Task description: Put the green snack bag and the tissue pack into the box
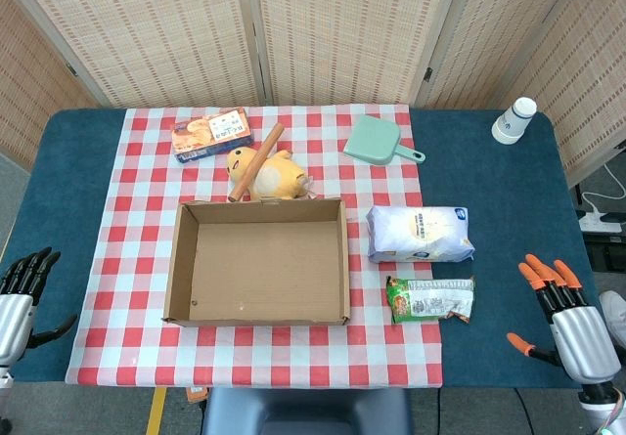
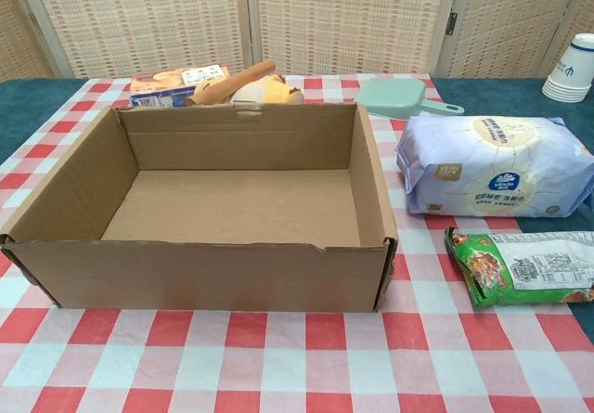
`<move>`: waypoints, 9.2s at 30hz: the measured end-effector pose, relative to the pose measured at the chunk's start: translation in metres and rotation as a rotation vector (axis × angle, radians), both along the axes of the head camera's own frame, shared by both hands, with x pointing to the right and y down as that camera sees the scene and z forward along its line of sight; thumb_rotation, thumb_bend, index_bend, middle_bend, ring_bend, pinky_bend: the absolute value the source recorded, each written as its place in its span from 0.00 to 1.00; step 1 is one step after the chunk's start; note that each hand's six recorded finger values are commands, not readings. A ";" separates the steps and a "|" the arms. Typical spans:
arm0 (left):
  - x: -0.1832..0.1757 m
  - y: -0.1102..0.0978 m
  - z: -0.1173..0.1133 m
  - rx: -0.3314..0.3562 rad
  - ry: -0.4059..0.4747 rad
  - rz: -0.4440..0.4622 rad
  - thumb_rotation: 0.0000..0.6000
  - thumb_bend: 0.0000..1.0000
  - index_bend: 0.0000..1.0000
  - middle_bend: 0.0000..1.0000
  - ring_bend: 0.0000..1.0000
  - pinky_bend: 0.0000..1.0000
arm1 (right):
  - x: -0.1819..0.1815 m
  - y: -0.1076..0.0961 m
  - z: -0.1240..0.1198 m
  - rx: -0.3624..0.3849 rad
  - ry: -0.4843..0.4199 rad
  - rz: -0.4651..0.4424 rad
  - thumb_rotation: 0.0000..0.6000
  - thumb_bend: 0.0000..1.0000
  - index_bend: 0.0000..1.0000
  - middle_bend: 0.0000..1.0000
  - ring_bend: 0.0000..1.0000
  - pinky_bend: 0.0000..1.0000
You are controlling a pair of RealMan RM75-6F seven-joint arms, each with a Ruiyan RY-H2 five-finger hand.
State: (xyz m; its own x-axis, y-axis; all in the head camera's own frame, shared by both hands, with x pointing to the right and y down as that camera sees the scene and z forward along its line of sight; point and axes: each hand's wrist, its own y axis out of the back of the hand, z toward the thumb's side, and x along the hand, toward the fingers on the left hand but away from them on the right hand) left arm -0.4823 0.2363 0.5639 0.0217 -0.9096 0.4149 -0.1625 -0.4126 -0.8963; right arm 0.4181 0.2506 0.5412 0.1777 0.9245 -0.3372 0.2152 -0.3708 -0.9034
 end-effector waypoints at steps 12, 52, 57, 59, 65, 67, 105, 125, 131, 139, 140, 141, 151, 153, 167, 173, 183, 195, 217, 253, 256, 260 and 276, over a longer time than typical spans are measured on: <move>-0.004 -0.003 0.000 0.015 0.000 -0.008 1.00 0.20 0.00 0.00 0.00 0.07 | 0.002 0.004 0.007 -0.030 0.013 0.000 1.00 0.00 0.02 0.00 0.00 0.04; -0.008 -0.001 0.000 -0.004 0.018 -0.018 1.00 0.20 0.00 0.00 0.00 0.07 | -0.067 -0.033 0.099 -0.335 0.123 -0.211 1.00 0.00 0.19 0.13 0.09 0.26; -0.008 -0.002 -0.001 -0.003 0.022 -0.019 1.00 0.20 0.00 0.00 0.00 0.07 | -0.072 -0.033 0.107 -0.355 0.135 -0.230 1.00 0.00 0.21 0.14 0.09 0.26; -0.008 -0.001 -0.001 -0.003 0.022 -0.019 1.00 0.20 0.00 0.00 0.00 0.07 | -0.073 -0.034 0.109 -0.358 0.137 -0.233 1.00 0.00 0.21 0.14 0.09 0.26; -0.008 -0.001 -0.001 -0.003 0.024 -0.019 1.00 0.20 0.00 0.00 0.00 0.07 | -0.077 -0.037 0.119 -0.374 0.135 -0.237 1.00 0.00 0.23 0.15 0.09 0.26; -0.008 -0.001 -0.002 -0.001 0.025 -0.021 1.00 0.20 0.00 0.00 0.00 0.07 | -0.078 -0.038 0.123 -0.382 0.135 -0.236 1.00 0.00 0.23 0.15 0.09 0.26; -0.009 -0.001 -0.001 -0.006 0.030 -0.022 1.00 0.20 0.00 0.00 0.00 0.07 | -0.083 -0.034 0.154 -0.440 0.153 -0.217 1.00 0.11 0.30 0.24 0.23 0.41; -0.009 -0.002 0.000 -0.009 0.030 -0.022 1.00 0.20 0.00 0.00 0.00 0.08 | -0.087 -0.042 0.144 -0.390 0.145 -0.204 1.00 0.28 0.65 0.46 0.49 0.68; -0.008 -0.001 0.000 -0.009 0.028 -0.020 1.00 0.20 0.00 0.00 0.00 0.08 | -0.090 -0.049 0.122 -0.331 0.140 -0.213 1.00 0.29 0.67 0.47 0.50 0.69; -0.008 0.000 -0.001 -0.016 0.023 -0.021 1.00 0.20 0.00 0.00 0.00 0.08 | -0.109 -0.072 0.075 -0.241 0.102 -0.243 1.00 0.29 0.67 0.47 0.50 0.69; -0.008 0.000 -0.001 -0.014 0.023 -0.022 1.00 0.20 0.00 0.00 0.00 0.08 | -0.113 -0.077 0.069 -0.230 0.098 -0.250 1.00 0.29 0.67 0.47 0.50 0.69; -0.008 0.000 -0.002 -0.013 0.023 -0.022 1.00 0.20 0.00 0.00 0.00 0.08 | -0.119 -0.084 0.060 -0.212 0.092 -0.262 1.00 0.29 0.67 0.47 0.51 0.69; -0.007 0.001 0.000 -0.025 0.008 -0.020 1.00 0.20 0.00 0.00 0.00 0.08 | -0.205 -0.141 0.002 -0.046 0.087 -0.445 1.00 0.29 0.67 0.48 0.51 0.70; -0.007 0.001 0.001 -0.029 0.006 -0.023 1.00 0.20 0.00 0.00 0.00 0.08 | -0.228 -0.148 -0.003 -0.034 0.063 -0.474 1.00 0.29 0.67 0.48 0.52 0.70; -0.013 0.000 -0.002 -0.025 0.022 -0.040 1.00 0.20 0.00 0.00 0.00 0.07 | -0.341 -0.150 0.014 -0.059 -0.080 -0.585 1.00 0.29 0.69 0.49 0.53 0.72; -0.011 0.001 -0.007 -0.018 0.037 -0.033 1.00 0.20 0.00 0.00 0.00 0.07 | -0.385 -0.157 0.032 -0.046 -0.049 -0.613 1.00 0.29 0.68 0.50 0.53 0.72; -0.013 0.001 -0.007 -0.020 0.042 -0.036 1.00 0.20 0.00 0.00 0.00 0.07 | -0.403 -0.155 0.045 -0.132 -0.061 -0.628 1.00 0.00 0.03 0.08 0.00 0.03; -0.012 0.002 -0.004 -0.031 0.033 -0.029 1.00 0.20 0.00 0.00 0.00 0.07 | -0.376 -0.178 0.021 -0.069 0.021 -0.594 1.00 0.00 0.00 0.02 0.00 0.00; -0.001 0.002 0.001 -0.041 0.017 0.000 1.00 0.20 0.00 0.00 0.00 0.07 | -0.135 -0.197 0.005 -0.242 0.353 -0.257 1.00 0.00 0.00 0.02 0.00 0.00; -0.005 0.000 0.005 -0.046 0.009 -0.004 1.00 0.20 0.00 0.00 0.00 0.07 | -0.114 -0.185 0.118 -0.397 0.165 -0.332 1.00 0.00 0.00 0.00 0.00 0.00; -0.006 0.000 0.005 -0.045 0.010 -0.008 1.00 0.20 0.00 0.00 0.00 0.07 | -0.114 -0.188 0.124 -0.406 0.174 -0.318 1.00 0.00 0.00 0.00 0.00 0.00; -0.007 0.000 0.004 -0.042 0.011 -0.010 1.00 0.20 0.00 0.00 0.00 0.07 | -0.110 -0.193 0.133 -0.419 0.191 -0.294 1.00 0.00 0.00 0.00 0.00 0.00; -0.007 -0.001 0.004 -0.042 0.014 -0.013 1.00 0.20 0.00 0.00 0.00 0.07 | -0.108 -0.187 0.166 -0.478 0.205 -0.255 1.00 0.00 0.15 0.17 0.16 0.31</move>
State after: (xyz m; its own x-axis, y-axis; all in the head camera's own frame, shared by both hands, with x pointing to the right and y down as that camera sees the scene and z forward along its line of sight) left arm -0.4897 0.2356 0.5681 0.0160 -0.8918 0.4521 -0.1801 -0.4473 -0.8760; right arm 0.3103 0.0638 0.7077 0.2615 0.5979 -0.7577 -0.0964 -0.7649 -0.6369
